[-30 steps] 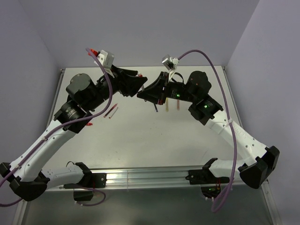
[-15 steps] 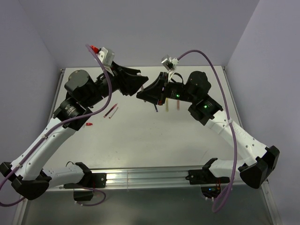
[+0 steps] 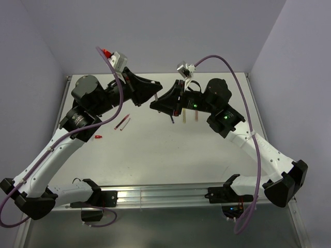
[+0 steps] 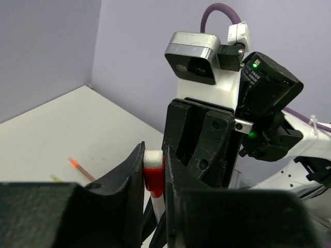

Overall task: Insert the pens into the pen caps
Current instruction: Insert the pen cap onto the pen.

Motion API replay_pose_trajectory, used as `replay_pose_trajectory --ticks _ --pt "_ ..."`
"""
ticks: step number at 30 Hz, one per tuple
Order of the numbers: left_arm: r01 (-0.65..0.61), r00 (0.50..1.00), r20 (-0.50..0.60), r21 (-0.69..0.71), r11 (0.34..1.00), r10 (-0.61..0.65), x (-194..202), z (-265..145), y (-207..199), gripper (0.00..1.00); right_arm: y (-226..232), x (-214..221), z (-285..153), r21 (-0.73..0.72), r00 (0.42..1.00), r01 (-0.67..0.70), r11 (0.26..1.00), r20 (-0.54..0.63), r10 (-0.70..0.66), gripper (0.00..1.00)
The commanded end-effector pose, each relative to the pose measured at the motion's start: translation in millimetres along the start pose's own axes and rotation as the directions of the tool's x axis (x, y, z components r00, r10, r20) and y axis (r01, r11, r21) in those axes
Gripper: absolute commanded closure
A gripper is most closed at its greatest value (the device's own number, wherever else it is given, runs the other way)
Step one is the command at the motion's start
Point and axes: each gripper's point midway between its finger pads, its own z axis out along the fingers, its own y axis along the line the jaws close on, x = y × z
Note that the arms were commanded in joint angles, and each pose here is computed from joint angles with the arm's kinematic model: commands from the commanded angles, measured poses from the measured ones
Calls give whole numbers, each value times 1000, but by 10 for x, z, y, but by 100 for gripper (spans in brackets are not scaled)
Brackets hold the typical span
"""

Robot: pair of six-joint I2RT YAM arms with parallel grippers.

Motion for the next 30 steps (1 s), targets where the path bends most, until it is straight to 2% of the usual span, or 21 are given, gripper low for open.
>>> replay_pose_trajectory --ticks 1,3,9,10,15,18,22,30 --pt "-10 1000 4 93 996 10 -47 -21 -178 86 151 -268 -12 -17 996 74 997 58 -73 100" --pt "7 1000 -10 104 995 -6 13 -42 -189 100 141 -269 -14 -11 995 76 997 60 -75 100" --pt "49 999 -15 210 977 -47 248 -224 -351 100 93 -267 -10 15 994 78 997 70 -79 100" --pt "67 997 -37 202 977 -60 407 -235 -293 100 82 -289 -13 27 994 76 997 77 -78 100" --pt "82 996 -38 230 970 -75 655 -332 -290 100 -22 -321 30 92 991 96 991 86 -104 100" --pt "111 992 -76 223 968 -97 919 -346 -232 100 -74 -322 74 122 989 106 987 87 -117 100" --pt "126 990 -95 216 968 -108 1081 -349 -194 100 -182 -329 121 160 987 113 981 92 -129 100" --pt "160 985 -90 188 969 -145 1235 -366 -144 100 -295 -604 180 235 976 139 962 134 -174 100"
